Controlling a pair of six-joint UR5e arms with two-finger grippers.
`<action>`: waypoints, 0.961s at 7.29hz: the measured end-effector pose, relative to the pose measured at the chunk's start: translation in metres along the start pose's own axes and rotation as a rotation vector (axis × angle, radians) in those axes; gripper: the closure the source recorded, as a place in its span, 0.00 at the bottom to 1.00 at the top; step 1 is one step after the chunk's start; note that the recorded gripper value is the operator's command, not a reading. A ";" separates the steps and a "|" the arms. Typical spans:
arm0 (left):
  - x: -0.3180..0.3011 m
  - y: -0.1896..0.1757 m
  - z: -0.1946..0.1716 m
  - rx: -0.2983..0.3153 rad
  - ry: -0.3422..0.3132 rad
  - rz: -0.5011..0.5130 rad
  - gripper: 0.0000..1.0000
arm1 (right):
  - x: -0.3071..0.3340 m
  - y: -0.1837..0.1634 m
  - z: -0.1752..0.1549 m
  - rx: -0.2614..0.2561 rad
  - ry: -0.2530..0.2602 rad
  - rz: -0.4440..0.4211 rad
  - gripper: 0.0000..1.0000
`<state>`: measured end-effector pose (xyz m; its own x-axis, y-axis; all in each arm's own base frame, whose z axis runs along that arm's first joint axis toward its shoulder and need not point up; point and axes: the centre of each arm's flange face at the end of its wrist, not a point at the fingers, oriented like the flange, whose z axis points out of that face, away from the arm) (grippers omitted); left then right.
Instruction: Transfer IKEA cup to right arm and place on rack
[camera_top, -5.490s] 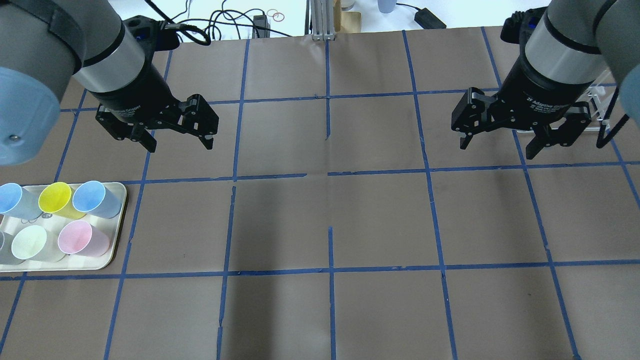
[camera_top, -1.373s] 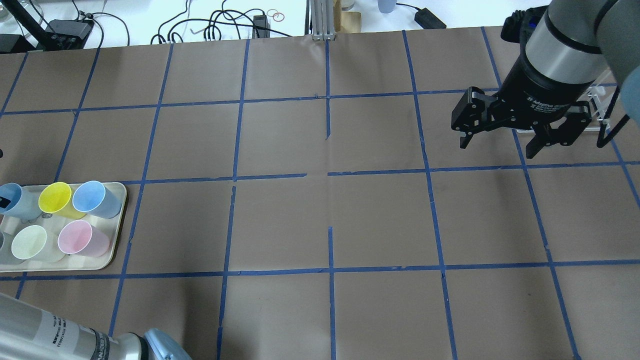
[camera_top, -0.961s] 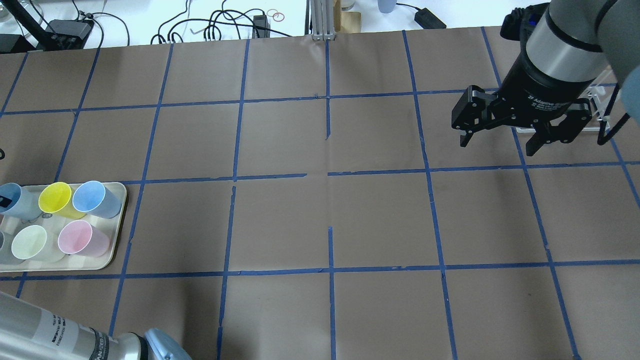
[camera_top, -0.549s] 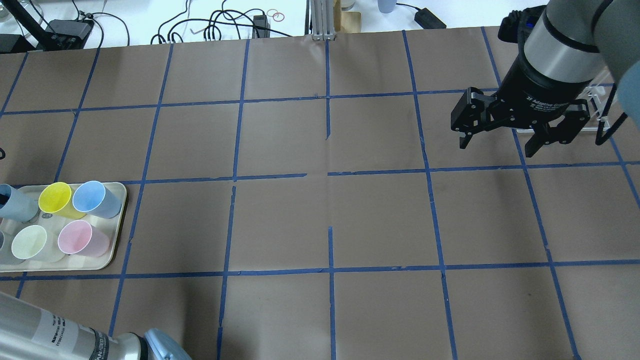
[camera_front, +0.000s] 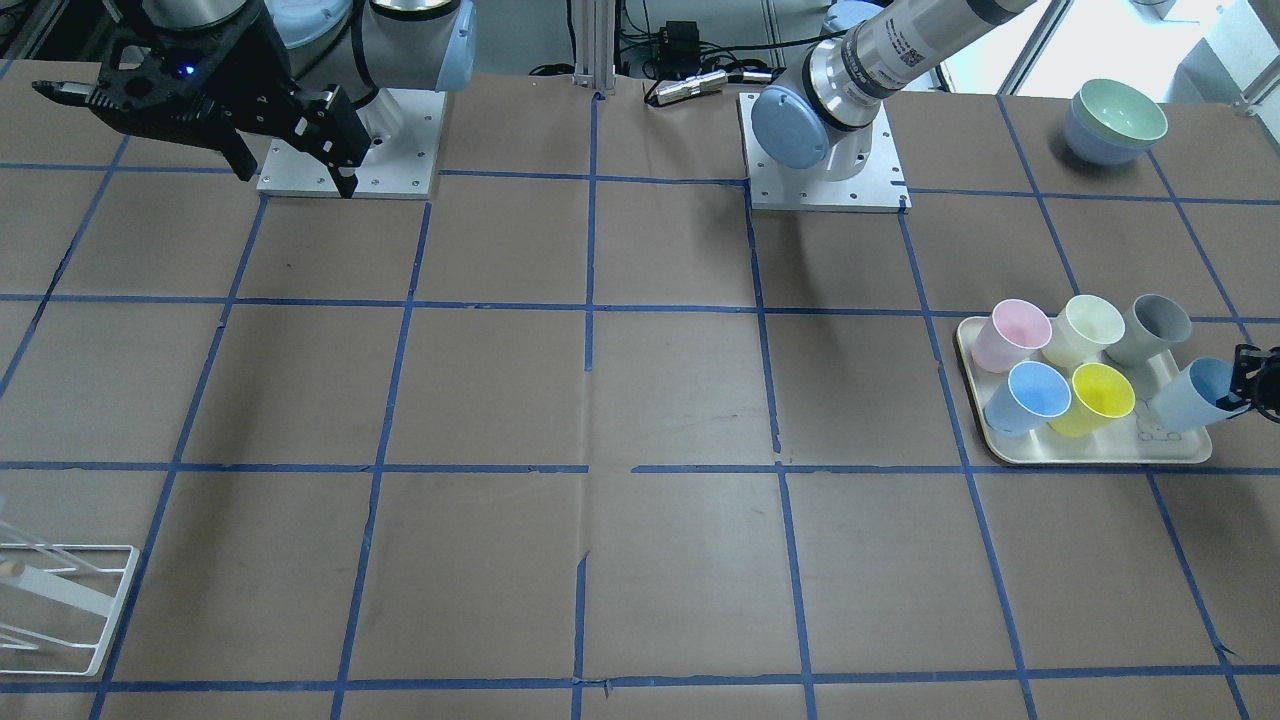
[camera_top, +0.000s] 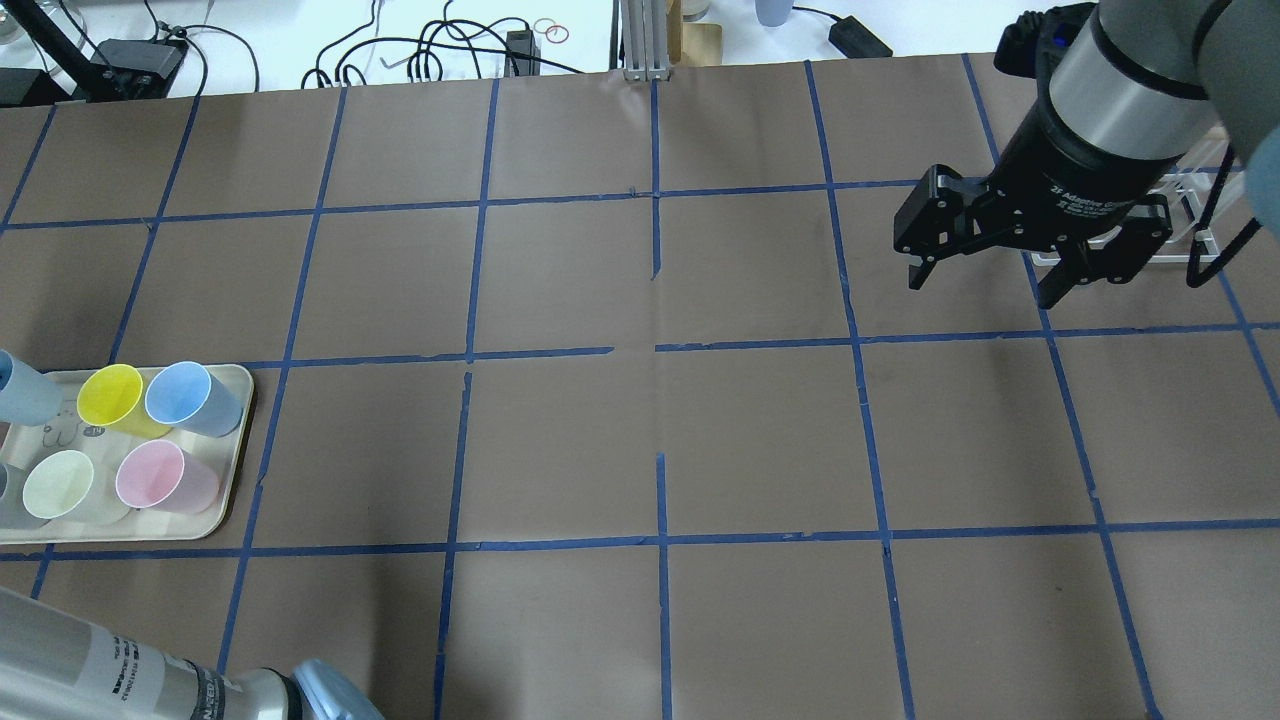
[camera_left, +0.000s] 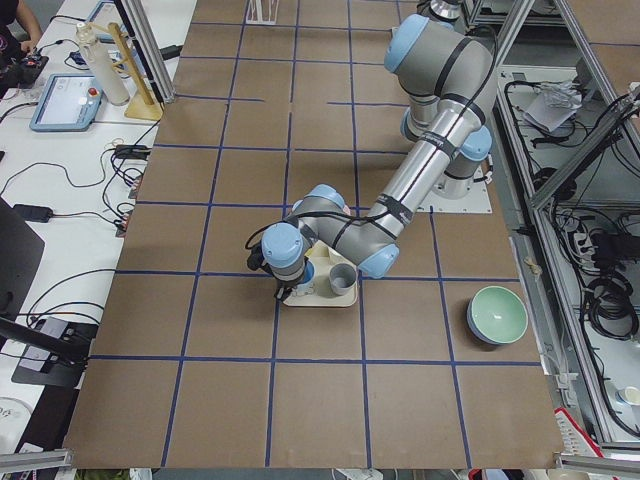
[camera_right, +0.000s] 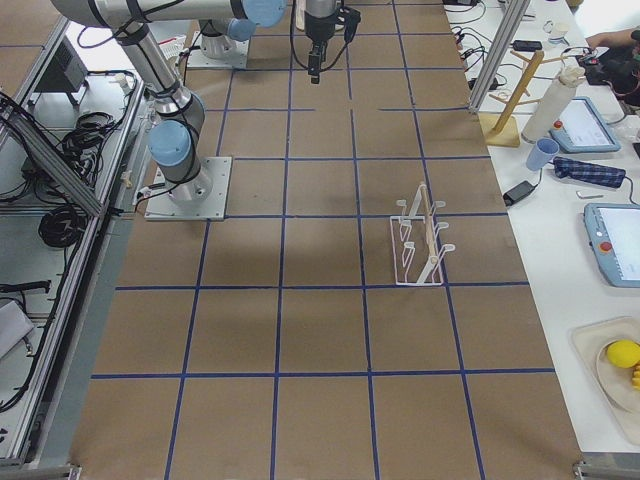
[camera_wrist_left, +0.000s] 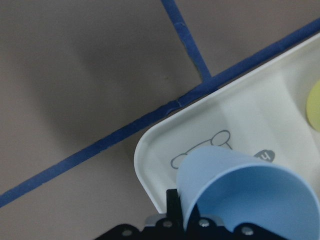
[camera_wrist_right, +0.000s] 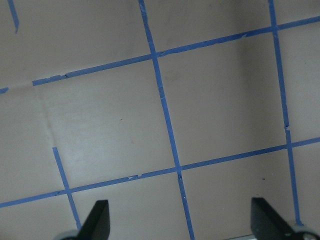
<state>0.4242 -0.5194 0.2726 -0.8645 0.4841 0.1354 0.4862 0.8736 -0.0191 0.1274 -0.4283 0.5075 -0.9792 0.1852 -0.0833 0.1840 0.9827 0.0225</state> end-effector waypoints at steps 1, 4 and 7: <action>0.008 -0.016 -0.032 -0.015 0.040 0.015 1.00 | -0.005 0.001 -0.002 -0.009 -0.057 -0.047 0.00; 0.080 -0.068 -0.131 -0.007 0.275 -0.033 1.00 | -0.030 0.001 -0.003 -0.040 -0.348 -0.114 0.00; 0.187 -0.117 -0.173 0.136 0.599 -0.162 1.00 | -0.033 -0.007 -0.012 -0.067 -0.664 -0.098 0.00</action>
<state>0.2281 -0.5393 0.4713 -0.6856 0.2677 0.6770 0.3002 0.9511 -0.0720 0.1573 -0.4411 0.5223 -0.7267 0.0811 -0.6822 0.0704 0.9966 0.0435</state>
